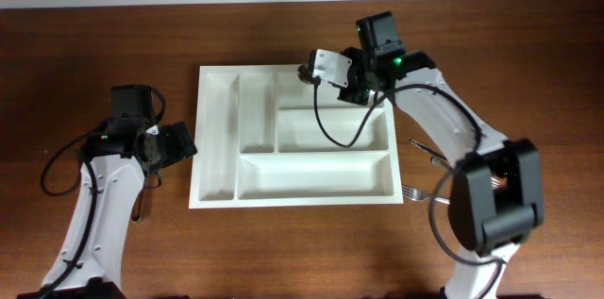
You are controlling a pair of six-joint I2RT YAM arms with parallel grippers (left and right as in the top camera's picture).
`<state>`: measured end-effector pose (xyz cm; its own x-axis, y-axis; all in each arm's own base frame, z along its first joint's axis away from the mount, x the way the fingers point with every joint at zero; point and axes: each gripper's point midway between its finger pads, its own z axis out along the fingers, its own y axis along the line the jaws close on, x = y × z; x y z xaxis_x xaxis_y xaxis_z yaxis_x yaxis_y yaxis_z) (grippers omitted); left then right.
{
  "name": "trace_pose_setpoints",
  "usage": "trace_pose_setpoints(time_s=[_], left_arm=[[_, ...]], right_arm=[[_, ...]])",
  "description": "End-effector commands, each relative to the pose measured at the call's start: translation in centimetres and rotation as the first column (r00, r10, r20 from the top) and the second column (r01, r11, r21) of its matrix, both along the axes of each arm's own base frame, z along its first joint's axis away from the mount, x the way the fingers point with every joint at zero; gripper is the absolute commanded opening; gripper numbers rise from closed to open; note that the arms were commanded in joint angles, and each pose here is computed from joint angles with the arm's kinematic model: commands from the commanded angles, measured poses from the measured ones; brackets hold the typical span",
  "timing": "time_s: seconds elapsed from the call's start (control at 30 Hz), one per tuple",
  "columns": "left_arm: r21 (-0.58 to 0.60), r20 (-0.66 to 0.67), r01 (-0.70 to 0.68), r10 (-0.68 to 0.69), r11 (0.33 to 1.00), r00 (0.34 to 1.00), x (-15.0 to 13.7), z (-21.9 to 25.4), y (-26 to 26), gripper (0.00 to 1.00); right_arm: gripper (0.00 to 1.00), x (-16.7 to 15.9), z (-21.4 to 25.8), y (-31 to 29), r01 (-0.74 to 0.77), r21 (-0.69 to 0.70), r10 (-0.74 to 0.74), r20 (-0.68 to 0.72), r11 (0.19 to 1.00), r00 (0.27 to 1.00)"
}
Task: Pack container
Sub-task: 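Carry the spoon to the tray's top-right compartment and release, then move the right gripper to the second silver spoon and grasp it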
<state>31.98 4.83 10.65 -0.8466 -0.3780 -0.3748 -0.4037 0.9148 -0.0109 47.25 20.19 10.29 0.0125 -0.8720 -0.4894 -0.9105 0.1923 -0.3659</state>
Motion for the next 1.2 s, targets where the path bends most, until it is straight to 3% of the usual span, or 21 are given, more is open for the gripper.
trace_pose_setpoints(time_s=[0.0, 0.1, 0.13, 0.17, 0.3, 0.47, 0.57, 0.67, 0.73, 0.87, 1.0, 1.17], left_arm=[[0.016, 0.012, 0.004, -0.004, 1.000, 1.000, 0.5, 0.6, 0.3, 0.99], [0.016, 0.012, 0.004, -0.004, 1.000, 1.000, 0.5, 0.6, 0.3, 0.99], [0.016, 0.012, 0.004, -0.004, 1.000, 1.000, 0.5, 0.6, 0.3, 0.99], [0.016, 0.012, 0.004, -0.004, 1.000, 1.000, 0.5, 0.6, 0.3, 0.99], [0.016, 0.012, 0.004, -0.004, 1.000, 1.000, 0.5, 0.6, 0.3, 0.99], [0.016, 0.012, 0.004, -0.004, 1.000, 1.000, 0.5, 0.6, 0.3, 0.99], [0.016, 0.012, 0.004, -0.004, 1.000, 1.000, 0.5, 0.6, 0.3, 0.99], [0.016, 0.012, 0.005, -0.005, 1.000, 1.000, 0.5, 0.6, 0.3, 0.99], [0.016, 0.012, 0.004, -0.004, 1.000, 1.000, 0.5, 0.6, 0.3, 0.99], [0.016, 0.012, 0.004, -0.004, 1.000, 1.000, 0.5, 0.6, 0.3, 0.99], [0.016, 0.012, 0.004, -0.004, 1.000, 1.000, 0.5, 0.6, 0.3, 0.99], [0.016, 0.012, 0.004, -0.004, 1.000, 1.000, 0.5, 0.6, 0.3, 0.99]], right_arm=[[0.04, 0.6, -1.5, 0.3, -0.022, -0.001, 0.022, -0.002, 1.000, 1.000], [0.05, 0.7, -1.9, 0.3, 0.005, 0.003, -0.005, -0.019, 1.000, 1.000], [0.22, 0.9, -1.5, 0.1, 0.045, 0.008, -0.045, -0.024, 0.999, 0.999], [0.47, 1.3, -0.9, -0.2, 0.110, 0.020, -0.110, -0.032, 0.994, 0.993], [0.51, 2.1, 3.9, -2.3, 0.389, 0.086, -0.384, -0.065, 0.917, 0.921], [0.67, 1.1, 11.1, -7.7, 0.641, 0.155, -0.631, -0.113, 0.752, 0.767], [0.71, 0.3, 14.2, -12.6, 0.758, 0.202, -0.741, -0.164, 0.620, 0.651], [0.72, -0.7, 14.7, -18.3, 0.873, 0.205, -0.839, -0.248, 0.442, 0.484], [0.72, -1.8, 13.3, -21.9, 0.930, 0.150, -0.879, -0.305, 0.334, 0.365], [0.61, -4.8, 8.3, -26.7, 0.974, -0.033, -0.903, -0.384, 0.224, 0.195], [0.62, -6.0, 3.7, -28.5, 0.972, -0.141, -0.900, -0.421, 0.189, 0.114], [0.62, -6.3, -0.7, -28.4, 0.930, -0.226, -0.888, -0.426, 0.290, 0.173]])
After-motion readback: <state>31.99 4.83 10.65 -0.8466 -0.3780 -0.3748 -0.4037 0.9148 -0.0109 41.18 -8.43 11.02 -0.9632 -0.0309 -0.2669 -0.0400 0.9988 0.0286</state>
